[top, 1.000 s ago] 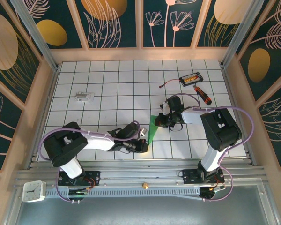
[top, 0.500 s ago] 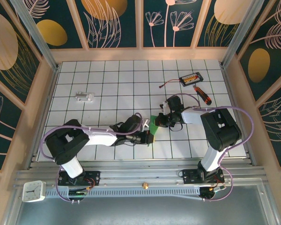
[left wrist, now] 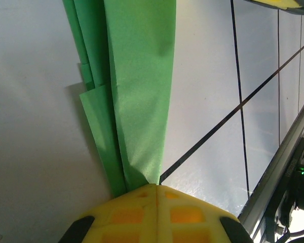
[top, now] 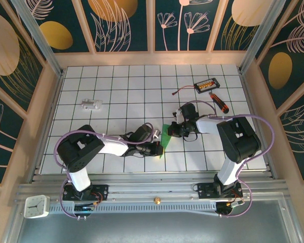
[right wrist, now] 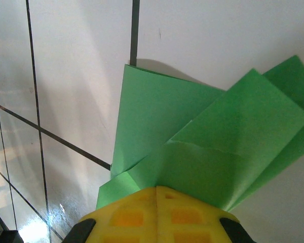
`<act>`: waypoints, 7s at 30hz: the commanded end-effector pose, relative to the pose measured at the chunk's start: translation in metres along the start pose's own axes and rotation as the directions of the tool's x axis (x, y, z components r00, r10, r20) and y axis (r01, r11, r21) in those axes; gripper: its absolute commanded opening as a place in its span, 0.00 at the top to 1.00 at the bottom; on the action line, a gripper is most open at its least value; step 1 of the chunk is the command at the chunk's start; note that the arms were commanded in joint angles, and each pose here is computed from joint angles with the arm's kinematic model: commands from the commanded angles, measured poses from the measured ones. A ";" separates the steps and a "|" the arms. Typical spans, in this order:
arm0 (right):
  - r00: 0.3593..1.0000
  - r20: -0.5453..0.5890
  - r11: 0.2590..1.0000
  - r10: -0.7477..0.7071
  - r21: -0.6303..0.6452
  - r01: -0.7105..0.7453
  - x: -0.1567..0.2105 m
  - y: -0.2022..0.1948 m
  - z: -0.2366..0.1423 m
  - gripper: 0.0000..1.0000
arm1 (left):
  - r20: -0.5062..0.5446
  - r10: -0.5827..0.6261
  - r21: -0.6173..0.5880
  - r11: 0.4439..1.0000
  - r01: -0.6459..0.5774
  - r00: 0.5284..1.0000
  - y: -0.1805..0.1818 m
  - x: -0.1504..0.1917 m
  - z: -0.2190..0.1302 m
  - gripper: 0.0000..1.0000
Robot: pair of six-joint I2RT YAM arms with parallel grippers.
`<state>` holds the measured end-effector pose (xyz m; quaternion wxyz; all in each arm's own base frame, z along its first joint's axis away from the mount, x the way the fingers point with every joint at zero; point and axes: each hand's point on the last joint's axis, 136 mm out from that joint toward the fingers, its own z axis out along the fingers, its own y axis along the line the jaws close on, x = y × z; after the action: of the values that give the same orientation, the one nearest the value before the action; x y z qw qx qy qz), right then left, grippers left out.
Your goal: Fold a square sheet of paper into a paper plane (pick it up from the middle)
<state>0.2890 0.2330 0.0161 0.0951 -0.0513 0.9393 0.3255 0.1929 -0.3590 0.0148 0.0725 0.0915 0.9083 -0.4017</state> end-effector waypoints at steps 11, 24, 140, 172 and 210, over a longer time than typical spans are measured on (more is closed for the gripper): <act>0.992 0.104 0.993 -0.076 -0.085 0.085 -0.020 0.045 -0.039 0.91 | -0.060 -0.055 -0.174 0.984 0.044 0.997 0.054 0.030 0.001 1.00; 0.990 0.102 0.984 -0.097 -0.139 0.110 0.028 0.054 -0.037 0.97 | -0.062 -0.048 -0.194 0.980 0.035 0.997 0.056 0.029 0.002 1.00; 0.960 0.279 0.999 0.036 -0.039 -0.026 -0.010 0.014 -0.054 0.95 | 0.255 -0.040 0.025 0.999 0.035 0.966 -0.017 -0.038 -0.065 0.58; 0.985 0.172 1.000 0.005 -0.022 -0.002 -0.003 0.010 0.005 1.00 | 0.072 -0.131 0.150 0.981 0.119 0.989 -0.016 -0.034 0.000 1.00; 0.995 0.038 0.977 0.087 0.193 -0.093 0.031 -0.043 0.020 1.00 | -0.242 -0.098 -0.076 0.994 0.082 0.965 0.049 0.084 -0.020 1.00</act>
<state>0.2943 0.2434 0.0157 0.1598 -0.0148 0.9328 0.3228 0.1726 -0.3399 0.0148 0.0509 0.0953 0.8959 -0.4309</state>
